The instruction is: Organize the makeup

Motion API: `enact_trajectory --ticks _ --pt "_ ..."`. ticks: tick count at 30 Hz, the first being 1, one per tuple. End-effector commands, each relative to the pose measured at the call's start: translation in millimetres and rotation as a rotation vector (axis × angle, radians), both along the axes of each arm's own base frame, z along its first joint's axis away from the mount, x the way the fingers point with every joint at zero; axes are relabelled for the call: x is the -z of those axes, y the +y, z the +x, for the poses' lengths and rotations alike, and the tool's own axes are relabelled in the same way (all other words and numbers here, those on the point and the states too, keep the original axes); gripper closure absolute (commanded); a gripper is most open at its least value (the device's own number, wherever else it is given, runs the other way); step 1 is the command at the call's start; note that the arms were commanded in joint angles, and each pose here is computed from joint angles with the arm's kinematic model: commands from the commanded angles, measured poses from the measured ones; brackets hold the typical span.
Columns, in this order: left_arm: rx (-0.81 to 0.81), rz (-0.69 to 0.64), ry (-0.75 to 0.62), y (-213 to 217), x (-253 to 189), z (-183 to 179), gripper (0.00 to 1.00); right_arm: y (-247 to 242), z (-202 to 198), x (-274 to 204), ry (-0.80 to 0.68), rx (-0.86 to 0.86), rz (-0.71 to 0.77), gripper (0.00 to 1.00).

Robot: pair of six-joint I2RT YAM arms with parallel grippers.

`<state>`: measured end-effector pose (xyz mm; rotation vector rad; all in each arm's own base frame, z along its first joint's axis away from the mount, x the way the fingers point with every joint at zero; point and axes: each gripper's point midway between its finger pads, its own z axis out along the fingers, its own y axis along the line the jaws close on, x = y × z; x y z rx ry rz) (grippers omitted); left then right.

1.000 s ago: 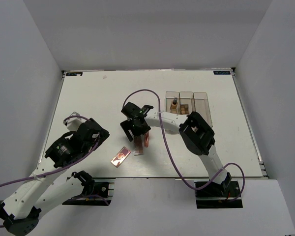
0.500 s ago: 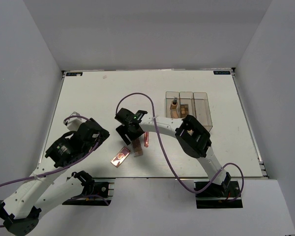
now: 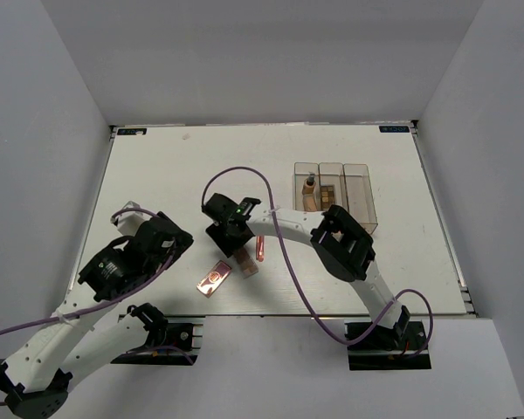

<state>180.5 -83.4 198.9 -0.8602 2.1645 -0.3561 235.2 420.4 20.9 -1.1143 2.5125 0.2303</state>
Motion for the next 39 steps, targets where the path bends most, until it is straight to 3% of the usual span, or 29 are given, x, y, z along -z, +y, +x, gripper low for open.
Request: enact_trajectory --ticks 1,15,23,28,32,39 --pt "-0.033 0.0 -0.02 6.6 -2.7 0.7 0.18 -5.4 -8.6 18.4 0.063 -0.044 -0.027 0.5" --pt "-0.038 -0.008 -0.016 6.7 0.3 -0.8 0.18 23.4 -1.7 -62.0 0.224 -0.209 0.305 0.92" --pt "-0.033 -0.015 -0.017 2.4 6.4 2.7 0.18 -4.3 53.6 -134.2 0.079 -0.183 0.433 0.93" --pt "-0.016 0.0 0.021 -3.6 31.7 4.3 0.18 -36.5 82.3 -172.6 -0.008 -0.134 0.491 0.93" --pt "0.008 0.009 0.035 -12.0 45.3 10.1 0.17 -82.1 110.8 -198.2 -0.112 -0.053 0.493 0.93" --pt "0.074 0.046 0.062 -25.1 61.7 18.3 0.16 -175.1 140.4 -197.5 -0.209 0.154 0.429 0.94"
